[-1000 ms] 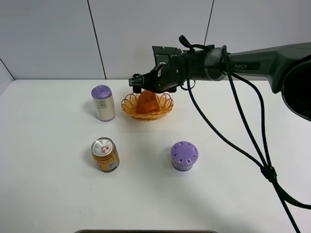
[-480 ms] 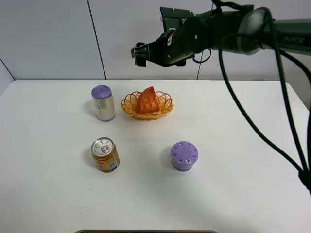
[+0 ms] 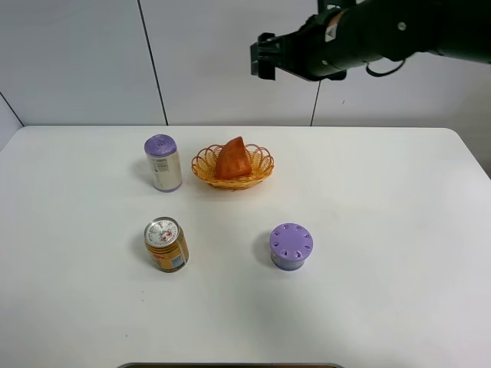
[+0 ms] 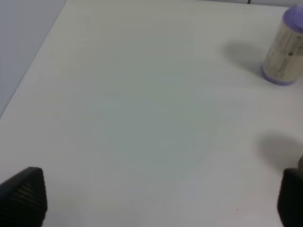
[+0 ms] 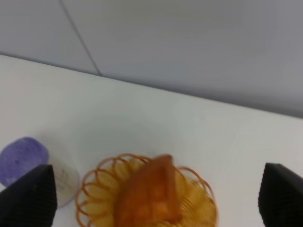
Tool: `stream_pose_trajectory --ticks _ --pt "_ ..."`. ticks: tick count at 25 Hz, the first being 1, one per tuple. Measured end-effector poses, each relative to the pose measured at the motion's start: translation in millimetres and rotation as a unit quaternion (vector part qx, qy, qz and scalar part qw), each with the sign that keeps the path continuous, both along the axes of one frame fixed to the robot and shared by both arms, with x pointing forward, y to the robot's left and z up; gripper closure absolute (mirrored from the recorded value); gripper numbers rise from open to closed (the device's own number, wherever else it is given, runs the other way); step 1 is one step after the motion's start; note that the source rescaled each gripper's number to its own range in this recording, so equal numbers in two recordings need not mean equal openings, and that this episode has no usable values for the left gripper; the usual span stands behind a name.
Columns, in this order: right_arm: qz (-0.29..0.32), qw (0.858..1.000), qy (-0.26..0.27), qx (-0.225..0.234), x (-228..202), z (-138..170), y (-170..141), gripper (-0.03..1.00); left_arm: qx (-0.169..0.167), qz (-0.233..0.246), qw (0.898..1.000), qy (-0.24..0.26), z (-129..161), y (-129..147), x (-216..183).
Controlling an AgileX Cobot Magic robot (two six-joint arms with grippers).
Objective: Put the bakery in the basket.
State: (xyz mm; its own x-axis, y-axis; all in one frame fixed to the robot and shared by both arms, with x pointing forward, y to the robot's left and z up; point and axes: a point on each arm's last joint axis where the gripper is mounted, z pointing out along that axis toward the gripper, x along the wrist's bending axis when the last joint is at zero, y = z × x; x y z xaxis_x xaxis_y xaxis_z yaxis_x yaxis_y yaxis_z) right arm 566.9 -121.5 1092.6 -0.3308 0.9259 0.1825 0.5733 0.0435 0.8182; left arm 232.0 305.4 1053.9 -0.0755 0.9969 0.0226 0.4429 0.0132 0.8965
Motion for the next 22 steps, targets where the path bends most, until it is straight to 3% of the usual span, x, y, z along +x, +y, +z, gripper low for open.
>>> stream_pose_trajectory --ticks 8,12,22 --pt "-0.05 0.998 -0.034 -0.008 -63.6 15.4 -71.9 0.13 0.0 0.0 1.0 0.0 0.0 0.0 0.0" --pt "-0.057 0.996 -0.07 -0.015 -103.2 39.1 -93.0 0.13 0.0 0.0 1.0 0.0 0.0 0.0 0.0" --pt "-0.105 0.987 -0.088 -0.078 -194.8 76.5 -144.7 0.13 0.0 0.0 1.0 0.0 0.0 0.0 0.0"
